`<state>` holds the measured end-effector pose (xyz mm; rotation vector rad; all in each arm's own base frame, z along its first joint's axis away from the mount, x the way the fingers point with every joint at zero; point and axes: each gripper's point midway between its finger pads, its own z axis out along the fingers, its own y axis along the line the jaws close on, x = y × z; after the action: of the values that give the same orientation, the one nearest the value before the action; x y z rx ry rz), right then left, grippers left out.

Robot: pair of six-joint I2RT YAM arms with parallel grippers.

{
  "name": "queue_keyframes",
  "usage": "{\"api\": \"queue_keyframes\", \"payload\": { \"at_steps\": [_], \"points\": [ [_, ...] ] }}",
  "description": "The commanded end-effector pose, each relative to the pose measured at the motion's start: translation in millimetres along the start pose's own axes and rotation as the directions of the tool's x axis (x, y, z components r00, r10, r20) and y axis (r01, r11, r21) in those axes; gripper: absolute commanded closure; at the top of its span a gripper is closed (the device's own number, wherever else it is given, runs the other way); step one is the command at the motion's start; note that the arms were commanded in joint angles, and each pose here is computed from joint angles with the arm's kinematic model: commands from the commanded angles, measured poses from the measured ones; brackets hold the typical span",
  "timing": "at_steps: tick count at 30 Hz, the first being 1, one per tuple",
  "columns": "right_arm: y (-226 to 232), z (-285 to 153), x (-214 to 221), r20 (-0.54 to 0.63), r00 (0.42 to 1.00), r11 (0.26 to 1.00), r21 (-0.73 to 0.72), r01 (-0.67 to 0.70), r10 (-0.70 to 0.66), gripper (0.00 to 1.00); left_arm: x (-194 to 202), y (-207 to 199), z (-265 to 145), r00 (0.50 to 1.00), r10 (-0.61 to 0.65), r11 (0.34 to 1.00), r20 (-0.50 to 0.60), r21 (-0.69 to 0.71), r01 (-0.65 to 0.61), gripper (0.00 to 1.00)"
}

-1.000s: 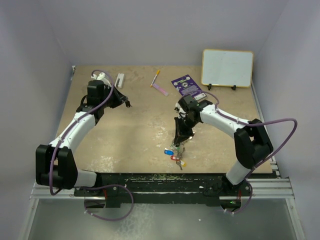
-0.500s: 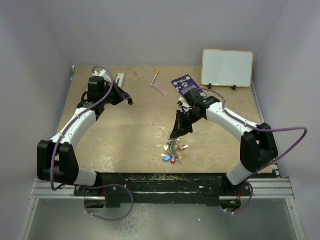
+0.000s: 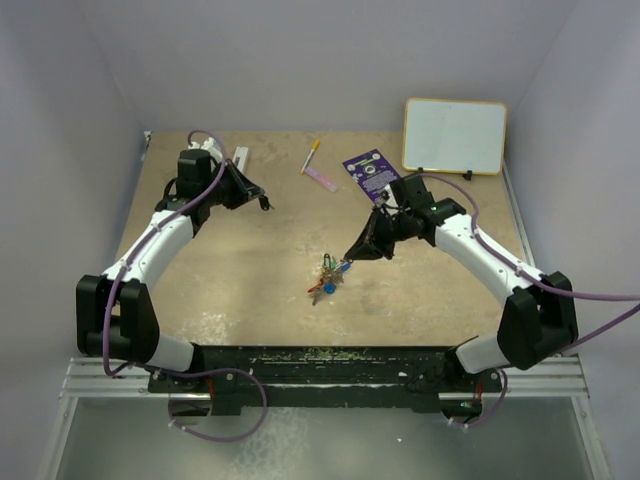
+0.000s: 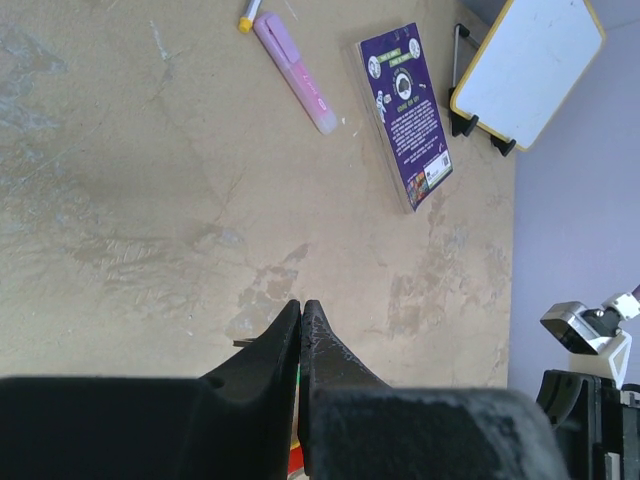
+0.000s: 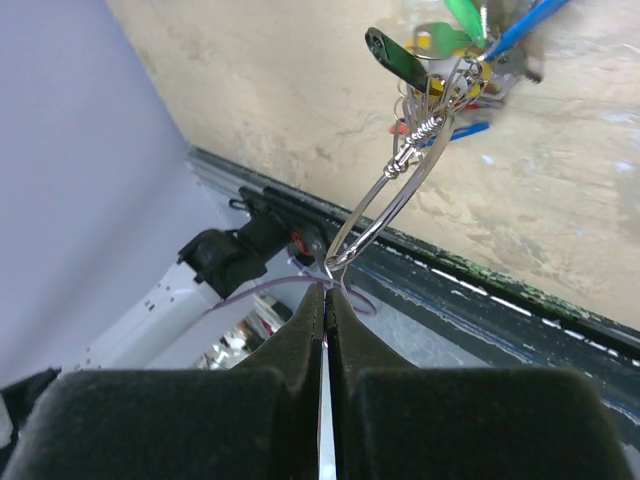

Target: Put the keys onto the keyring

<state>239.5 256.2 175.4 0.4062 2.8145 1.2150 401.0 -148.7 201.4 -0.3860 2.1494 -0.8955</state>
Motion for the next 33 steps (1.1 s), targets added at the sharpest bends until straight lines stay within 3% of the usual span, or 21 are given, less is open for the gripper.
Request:
{"api": "queue_keyframes", "payload": {
  "at_steps": [1,6,12,15,19,25,30,33],
  "points": [
    [-16,-17,-5,0.108,0.991,0.994,0.064,-0.09,0.083,1.0,-16,-18,-4,0.999,0.008,0.999,0.033,0.049,-0.01,0.96],
    [-82,-33,8,0.107,0.993,0.943,0.321,-0.088,0.056,1.0,-15,-15,-1,1.0,0.005,0.999,0.028,0.042,-0.006,0.96],
    [-121,-26,18,0.101,0.991,0.921,0.371,-0.12,0.089,1.0,-13,-13,2,1.0,-0.002,0.999,0.019,0.041,0.001,0.96],
    [-119,-25,14,0.068,0.996,0.919,0.386,-0.078,0.056,1.0,-13,-13,1,1.0,-0.003,0.999,0.019,0.04,0.002,0.96],
    [-75,-32,-30,0.115,0.99,0.931,0.363,0.037,-0.084,1.0,-19,-13,0,0.999,0.004,1.0,0.045,0.026,-0.006,0.96],
    [-27,-29,-44,0.026,0.974,0.919,0.338,0.202,-0.224,1.0,-48,-13,-14,0.989,0.059,0.998,0.139,-0.029,-0.056,0.96],
    [-69,-43,-27,0.026,0.99,0.87,0.481,0.11,-0.139,1.0,-55,-9,-22,0.984,0.071,0.997,0.166,-0.05,-0.064,0.96],
    [-98,-42,-11,0.017,0.995,0.847,0.527,0.075,-0.099,0.89,-51,-6,-22,0.985,0.069,0.997,0.16,-0.051,-0.061,0.96]
  ]
}}
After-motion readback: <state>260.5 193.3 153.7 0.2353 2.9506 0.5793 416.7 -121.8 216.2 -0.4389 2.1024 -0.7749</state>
